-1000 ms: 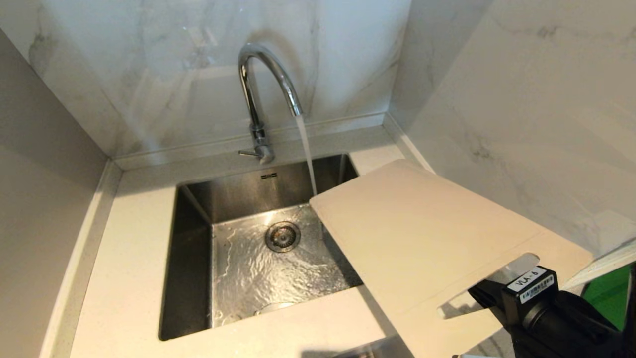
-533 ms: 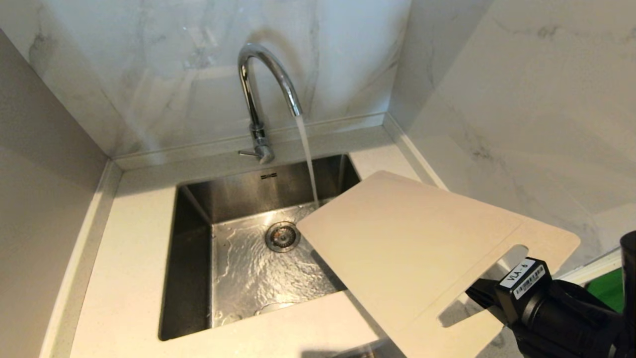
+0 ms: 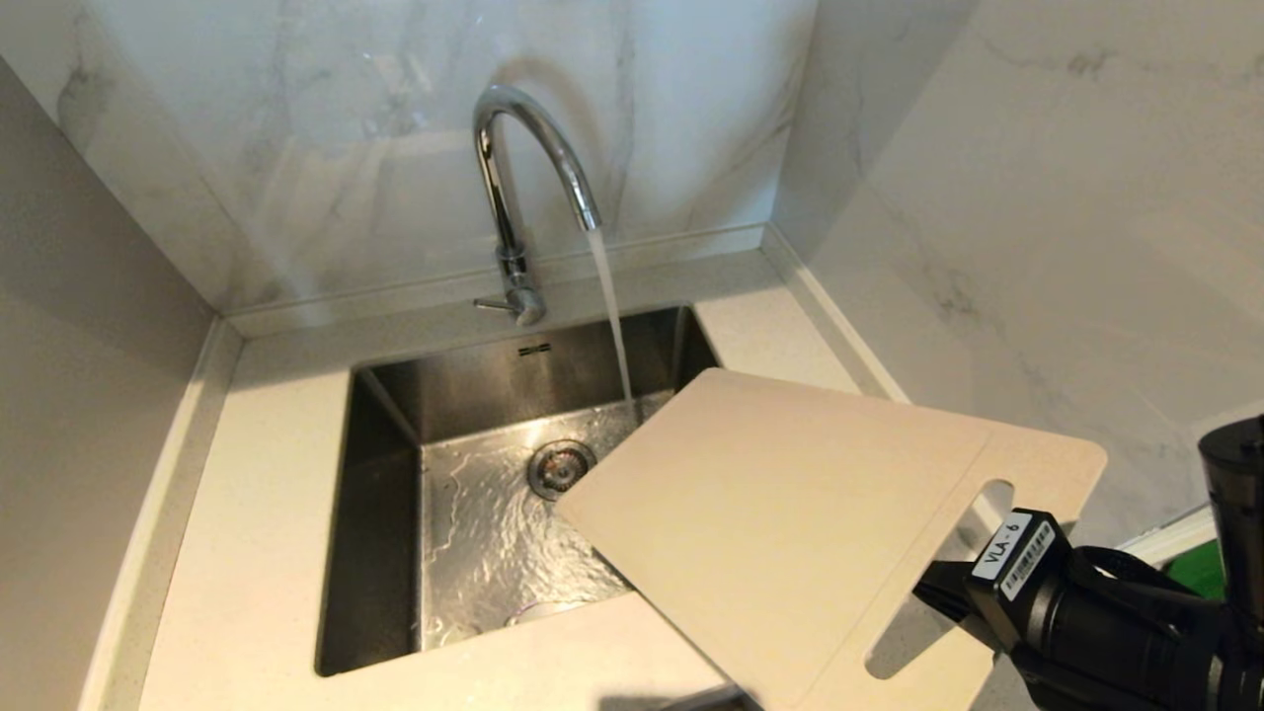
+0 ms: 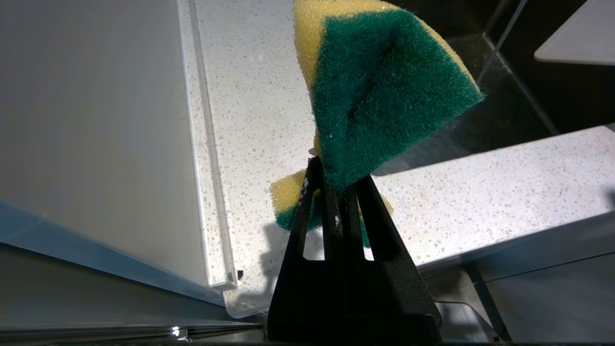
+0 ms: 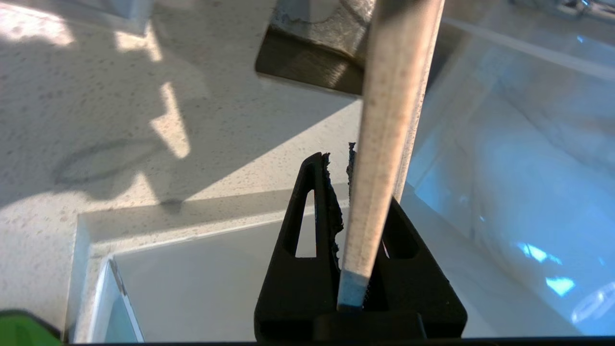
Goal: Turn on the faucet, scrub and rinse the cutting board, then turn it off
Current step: Pick up the cutting board
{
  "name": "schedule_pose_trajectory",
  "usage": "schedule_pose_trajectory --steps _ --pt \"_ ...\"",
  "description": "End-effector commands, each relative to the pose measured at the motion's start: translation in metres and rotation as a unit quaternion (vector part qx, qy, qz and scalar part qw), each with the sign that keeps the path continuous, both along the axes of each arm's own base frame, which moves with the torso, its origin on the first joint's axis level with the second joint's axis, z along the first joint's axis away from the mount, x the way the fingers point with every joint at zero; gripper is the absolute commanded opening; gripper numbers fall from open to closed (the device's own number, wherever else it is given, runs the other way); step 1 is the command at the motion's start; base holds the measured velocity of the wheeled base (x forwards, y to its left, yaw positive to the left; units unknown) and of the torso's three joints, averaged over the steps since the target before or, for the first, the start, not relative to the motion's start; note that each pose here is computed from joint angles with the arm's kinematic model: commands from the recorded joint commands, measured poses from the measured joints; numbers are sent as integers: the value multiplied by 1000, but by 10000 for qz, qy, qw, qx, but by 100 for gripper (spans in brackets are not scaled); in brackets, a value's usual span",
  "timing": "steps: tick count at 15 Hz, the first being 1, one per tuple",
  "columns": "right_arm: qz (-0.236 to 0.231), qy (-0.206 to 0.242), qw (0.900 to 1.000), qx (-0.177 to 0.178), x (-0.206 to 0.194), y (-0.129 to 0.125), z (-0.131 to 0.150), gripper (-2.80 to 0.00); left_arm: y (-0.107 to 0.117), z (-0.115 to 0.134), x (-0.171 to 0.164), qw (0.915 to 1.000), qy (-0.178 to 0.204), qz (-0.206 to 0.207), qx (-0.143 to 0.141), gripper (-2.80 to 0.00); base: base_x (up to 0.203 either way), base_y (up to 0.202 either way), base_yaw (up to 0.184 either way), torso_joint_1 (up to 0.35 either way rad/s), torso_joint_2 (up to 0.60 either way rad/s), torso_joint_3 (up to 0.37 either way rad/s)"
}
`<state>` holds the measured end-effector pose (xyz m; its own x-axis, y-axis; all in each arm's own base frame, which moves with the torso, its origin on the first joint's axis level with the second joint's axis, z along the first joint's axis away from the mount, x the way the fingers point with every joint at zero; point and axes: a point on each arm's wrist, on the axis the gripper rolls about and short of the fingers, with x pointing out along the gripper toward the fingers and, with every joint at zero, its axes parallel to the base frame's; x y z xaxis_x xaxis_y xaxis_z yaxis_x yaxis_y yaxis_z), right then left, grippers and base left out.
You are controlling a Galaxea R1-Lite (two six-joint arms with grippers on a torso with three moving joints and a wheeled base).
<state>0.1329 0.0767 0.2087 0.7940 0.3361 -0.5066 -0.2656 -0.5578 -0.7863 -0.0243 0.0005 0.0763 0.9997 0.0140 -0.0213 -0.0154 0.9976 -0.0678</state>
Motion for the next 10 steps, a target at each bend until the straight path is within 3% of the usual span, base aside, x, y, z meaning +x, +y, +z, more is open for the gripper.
schedule_pose_trajectory --steps 1,5,10 --pt "101 165 9995 -256 6 4 6 -280 0 0 0 10000 1 6 -4 -280 0 0 0 0 0 0" --pt "614 217 9969 -439 24 3 10 -280 0 0 0 10000 1 -1 -4 -280 0 0 0 0 0 0" --pt "1261 -133 9885 -826 41 2 19 -280 0 0 0 10000 1 -1 -9 -280 0 0 0 0 0 0"
